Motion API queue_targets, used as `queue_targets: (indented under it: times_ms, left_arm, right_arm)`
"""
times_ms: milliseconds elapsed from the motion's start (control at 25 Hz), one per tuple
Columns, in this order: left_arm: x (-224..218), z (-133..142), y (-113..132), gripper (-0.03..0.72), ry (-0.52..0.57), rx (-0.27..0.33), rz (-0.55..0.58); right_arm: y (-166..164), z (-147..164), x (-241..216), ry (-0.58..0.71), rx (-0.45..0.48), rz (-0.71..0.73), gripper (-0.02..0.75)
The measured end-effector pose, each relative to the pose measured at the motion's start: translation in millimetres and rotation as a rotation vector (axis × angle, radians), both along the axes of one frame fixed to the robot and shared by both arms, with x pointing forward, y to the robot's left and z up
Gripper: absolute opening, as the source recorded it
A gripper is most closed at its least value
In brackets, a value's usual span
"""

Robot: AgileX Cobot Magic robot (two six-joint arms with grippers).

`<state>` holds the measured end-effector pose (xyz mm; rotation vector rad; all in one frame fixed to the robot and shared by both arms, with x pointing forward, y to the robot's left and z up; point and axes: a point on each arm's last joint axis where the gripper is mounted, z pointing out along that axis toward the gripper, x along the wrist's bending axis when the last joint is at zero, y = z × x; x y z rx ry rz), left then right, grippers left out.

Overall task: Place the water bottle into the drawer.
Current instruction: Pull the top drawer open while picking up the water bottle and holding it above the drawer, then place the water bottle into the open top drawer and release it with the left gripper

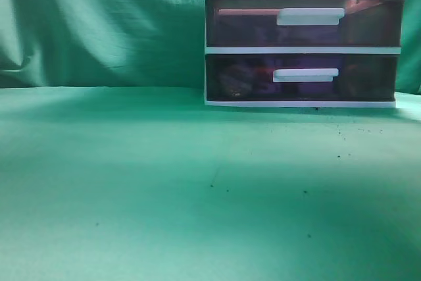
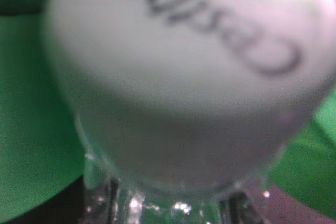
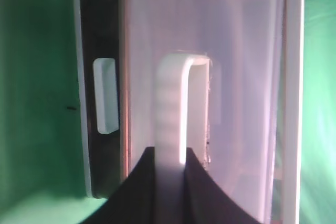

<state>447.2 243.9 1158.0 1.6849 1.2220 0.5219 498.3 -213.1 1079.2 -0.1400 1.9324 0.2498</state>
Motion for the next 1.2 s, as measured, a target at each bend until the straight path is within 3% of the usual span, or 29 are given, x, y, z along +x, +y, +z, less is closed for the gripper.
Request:
queue_targets:
  times_ms: [240, 440, 680, 800, 960, 1200]
  left_arm:
    - [6, 44, -9, 0.302, -0.123, -0.074, -0.075]
    - [37, 64, -31, 0.302, -0.115, -0.091, -0.195]
    - [69, 94, -98, 0.302, -0.174, -0.098, -0.412]
    - [84, 101, -137, 0.302, -0.219, -0.056, -0.501]
    - [109, 87, -183, 0.302, -0.283, 0.125, -0.556]
    - [133, 31, -238, 0.302, -0.349, 0.531, -0.593]
  right_arm:
    - [-4, -12, -15, 0.022, -0.020, 0.017, 0.079]
    - [-4, -14, -16, 0.021, -0.043, 0.036, 0.079]
    - [-3, -15, -17, 0.021, -0.045, 0.050, 0.079]
    - [-3, -15, -17, 0.020, -0.047, 0.050, 0.079]
    - [-3, -15, -17, 0.023, -0.038, 0.049, 0.079]
    - [-3, -15, -17, 0.028, -0.016, 0.042, 0.079]
